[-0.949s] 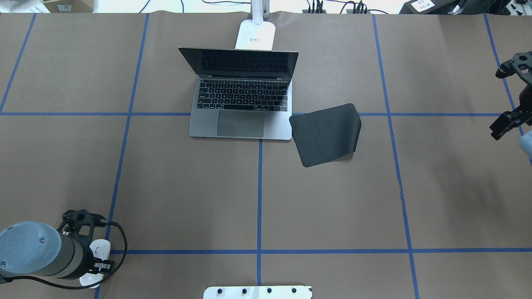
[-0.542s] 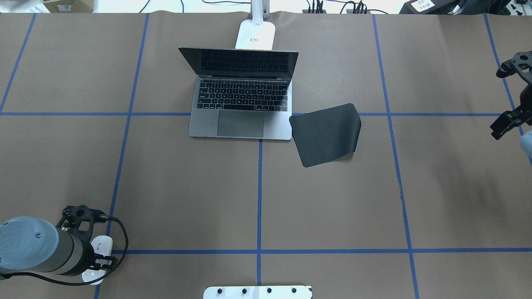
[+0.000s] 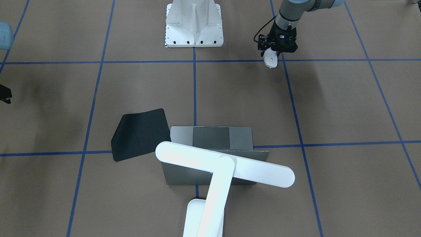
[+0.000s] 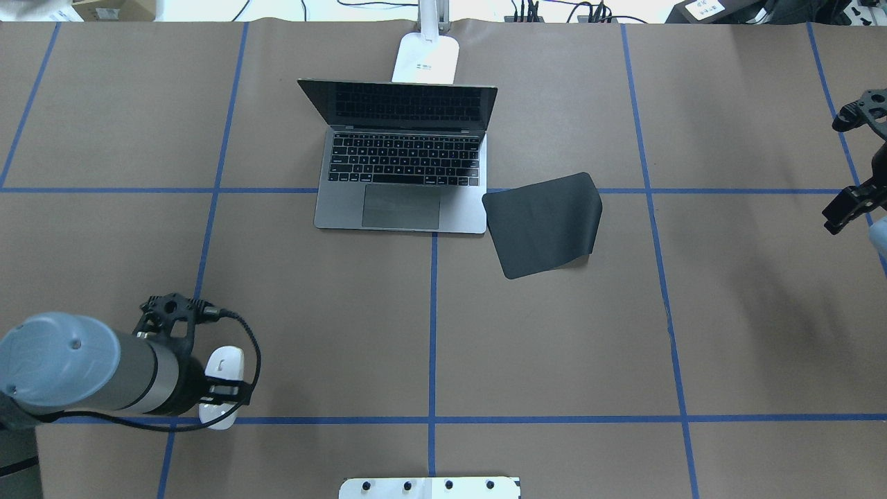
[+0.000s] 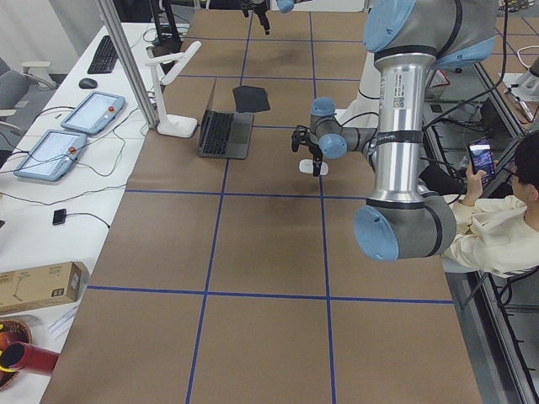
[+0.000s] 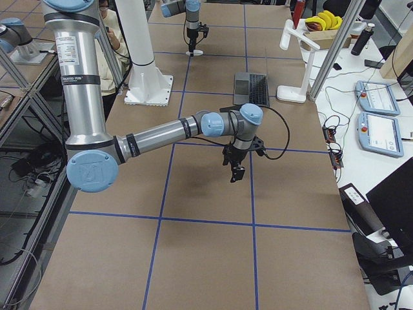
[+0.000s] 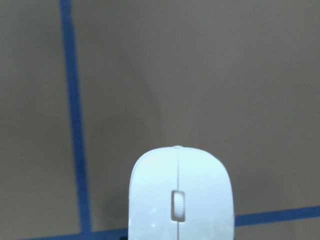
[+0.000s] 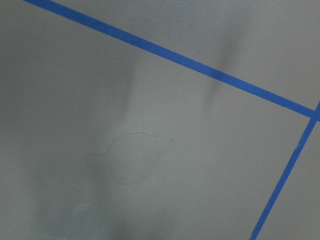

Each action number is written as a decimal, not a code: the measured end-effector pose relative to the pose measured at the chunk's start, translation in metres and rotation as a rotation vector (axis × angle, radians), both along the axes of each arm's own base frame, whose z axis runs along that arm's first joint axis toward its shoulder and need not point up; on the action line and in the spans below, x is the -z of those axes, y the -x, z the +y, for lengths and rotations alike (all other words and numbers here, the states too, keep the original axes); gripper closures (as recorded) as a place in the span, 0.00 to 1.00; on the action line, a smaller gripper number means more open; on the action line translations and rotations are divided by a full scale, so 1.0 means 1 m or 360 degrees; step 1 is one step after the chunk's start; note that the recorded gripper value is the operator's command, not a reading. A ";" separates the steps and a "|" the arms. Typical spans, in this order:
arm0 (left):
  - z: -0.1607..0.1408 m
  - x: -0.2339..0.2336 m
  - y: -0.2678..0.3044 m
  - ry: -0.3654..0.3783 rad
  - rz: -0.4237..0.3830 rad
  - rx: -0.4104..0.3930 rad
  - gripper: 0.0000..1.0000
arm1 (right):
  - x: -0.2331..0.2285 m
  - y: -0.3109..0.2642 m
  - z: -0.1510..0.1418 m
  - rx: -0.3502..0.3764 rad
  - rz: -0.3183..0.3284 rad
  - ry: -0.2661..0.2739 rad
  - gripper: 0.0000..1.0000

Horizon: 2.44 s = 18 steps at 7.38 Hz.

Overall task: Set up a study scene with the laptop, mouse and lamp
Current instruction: 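Carry the white mouse with the left gripper onto the mouse pad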

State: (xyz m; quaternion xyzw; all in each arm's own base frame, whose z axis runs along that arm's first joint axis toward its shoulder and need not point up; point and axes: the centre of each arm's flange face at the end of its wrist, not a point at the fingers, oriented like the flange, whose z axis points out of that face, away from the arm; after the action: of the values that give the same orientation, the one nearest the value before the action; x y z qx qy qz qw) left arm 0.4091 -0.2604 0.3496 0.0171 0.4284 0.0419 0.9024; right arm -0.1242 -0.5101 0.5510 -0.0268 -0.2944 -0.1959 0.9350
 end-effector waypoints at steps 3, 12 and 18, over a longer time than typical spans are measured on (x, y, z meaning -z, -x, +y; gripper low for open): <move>-0.035 0.073 -0.022 -0.0051 0.0185 0.0090 1.00 | -0.043 -0.036 -0.011 0.0047 -0.0044 0.0041 0.00; -0.144 0.271 -0.202 -0.0080 0.0293 0.0526 1.00 | -0.073 -0.100 -0.017 -0.0248 -0.0020 0.0083 0.00; -0.168 0.300 -0.324 -0.0189 0.0211 0.0855 0.53 | -0.101 -0.102 -0.009 -0.0252 -0.0038 -0.0001 0.00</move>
State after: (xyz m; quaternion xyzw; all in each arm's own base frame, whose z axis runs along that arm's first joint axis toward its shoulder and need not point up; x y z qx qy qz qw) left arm 0.7328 -0.4287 0.0497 0.1857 0.4634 -0.1749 0.8486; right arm -0.0218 -0.5193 0.6518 -0.0007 -0.3066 -0.1217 0.9440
